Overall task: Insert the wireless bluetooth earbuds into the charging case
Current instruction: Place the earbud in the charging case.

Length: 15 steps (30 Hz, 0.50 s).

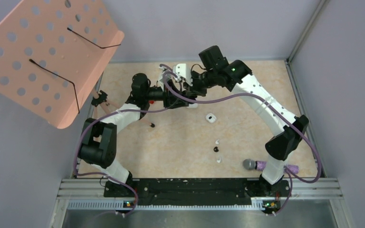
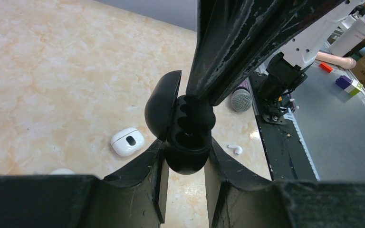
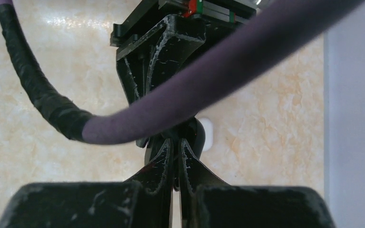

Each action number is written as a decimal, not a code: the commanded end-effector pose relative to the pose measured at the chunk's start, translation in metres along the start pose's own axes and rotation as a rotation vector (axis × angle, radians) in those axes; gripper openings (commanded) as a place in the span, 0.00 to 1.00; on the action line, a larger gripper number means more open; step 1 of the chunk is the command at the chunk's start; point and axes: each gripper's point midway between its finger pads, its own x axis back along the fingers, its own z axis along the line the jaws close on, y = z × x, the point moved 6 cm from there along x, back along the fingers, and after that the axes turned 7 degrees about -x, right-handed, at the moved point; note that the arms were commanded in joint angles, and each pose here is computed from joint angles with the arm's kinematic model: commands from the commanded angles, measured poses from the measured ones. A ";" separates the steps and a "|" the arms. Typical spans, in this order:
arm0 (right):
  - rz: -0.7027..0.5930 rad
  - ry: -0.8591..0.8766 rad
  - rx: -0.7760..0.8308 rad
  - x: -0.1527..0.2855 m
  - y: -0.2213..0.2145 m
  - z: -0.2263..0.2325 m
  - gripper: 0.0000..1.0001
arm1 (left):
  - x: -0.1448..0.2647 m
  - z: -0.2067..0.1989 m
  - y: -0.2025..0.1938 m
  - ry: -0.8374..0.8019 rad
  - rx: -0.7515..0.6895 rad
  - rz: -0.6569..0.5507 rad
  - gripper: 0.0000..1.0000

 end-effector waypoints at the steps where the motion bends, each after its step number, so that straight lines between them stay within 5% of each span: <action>1: -0.023 -0.044 0.035 -0.008 0.007 -0.004 0.00 | -0.001 -0.007 0.021 -0.022 -0.089 -0.031 0.00; 15: -0.034 -0.006 0.052 -0.018 0.004 0.006 0.00 | -0.001 -0.007 0.023 -0.021 -0.093 -0.034 0.00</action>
